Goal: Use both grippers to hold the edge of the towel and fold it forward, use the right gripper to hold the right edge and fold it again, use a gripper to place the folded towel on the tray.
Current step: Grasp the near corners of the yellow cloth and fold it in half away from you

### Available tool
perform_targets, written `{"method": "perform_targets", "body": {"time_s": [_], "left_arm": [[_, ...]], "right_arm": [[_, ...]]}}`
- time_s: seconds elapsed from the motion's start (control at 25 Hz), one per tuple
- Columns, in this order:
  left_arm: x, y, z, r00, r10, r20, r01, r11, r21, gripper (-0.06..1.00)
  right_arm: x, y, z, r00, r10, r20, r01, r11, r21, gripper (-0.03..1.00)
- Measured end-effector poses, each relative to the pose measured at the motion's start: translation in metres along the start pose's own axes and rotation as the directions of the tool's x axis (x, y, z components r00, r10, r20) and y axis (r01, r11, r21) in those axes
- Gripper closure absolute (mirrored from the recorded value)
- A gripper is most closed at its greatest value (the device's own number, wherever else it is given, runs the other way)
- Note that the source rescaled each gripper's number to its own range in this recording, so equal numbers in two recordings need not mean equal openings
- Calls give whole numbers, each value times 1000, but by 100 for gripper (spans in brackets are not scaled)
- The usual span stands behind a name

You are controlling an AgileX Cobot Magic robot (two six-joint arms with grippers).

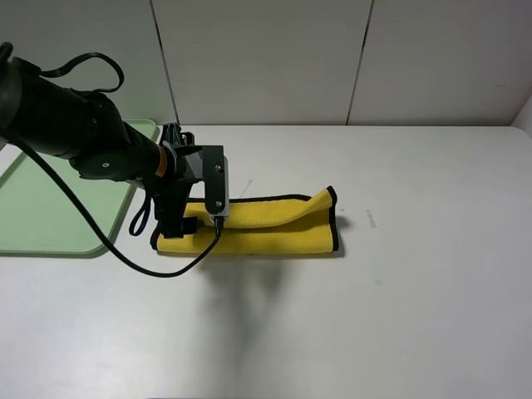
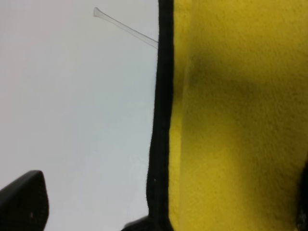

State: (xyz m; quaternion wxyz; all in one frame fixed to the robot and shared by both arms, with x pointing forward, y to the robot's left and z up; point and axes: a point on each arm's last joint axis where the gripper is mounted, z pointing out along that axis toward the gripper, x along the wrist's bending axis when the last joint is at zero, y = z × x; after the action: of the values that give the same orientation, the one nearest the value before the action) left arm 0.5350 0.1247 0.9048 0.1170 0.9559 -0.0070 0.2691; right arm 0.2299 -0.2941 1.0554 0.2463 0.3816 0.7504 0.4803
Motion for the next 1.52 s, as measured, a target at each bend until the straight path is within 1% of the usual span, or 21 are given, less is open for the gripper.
{"method": "perform_targets", "body": {"time_s": [0.36, 0.44, 0.6, 0.68, 0.72, 1.4, 1.52], "left_arm": [[0, 0, 0, 1000, -4, 0, 4, 1000, 0, -6], [0, 0, 0, 1000, -5, 0, 5, 1000, 0, -6], [0, 0, 0, 1000, -5, 0, 5, 1000, 0, -6], [0, 0, 0, 1000, -7, 1, 7, 1000, 0, -6], [0, 0, 0, 1000, -8, 1, 8, 1000, 0, -6], [0, 1, 0, 1000, -9, -3, 9, 1000, -8, -6], [2, 2, 0, 1000, -9, -11, 9, 1000, -18, -2]], "right_arm": [[0, 0, 0, 1000, 5, 5, -5, 1000, 0, -3], [0, 0, 1, 999, 25, 48, -25, 1000, -1, -3], [1, 1, 2, 981, 86, 173, -86, 996, -9, -3], [1, 1, 2, 969, 109, 223, -109, 994, -14, -3], [1, 1, 3, 965, 115, 235, -115, 993, -15, -3], [1, 1, 3, 963, 121, 242, -120, 993, -17, -3], [1, 1, 3, 963, 121, 242, -120, 993, -17, -3]]}}
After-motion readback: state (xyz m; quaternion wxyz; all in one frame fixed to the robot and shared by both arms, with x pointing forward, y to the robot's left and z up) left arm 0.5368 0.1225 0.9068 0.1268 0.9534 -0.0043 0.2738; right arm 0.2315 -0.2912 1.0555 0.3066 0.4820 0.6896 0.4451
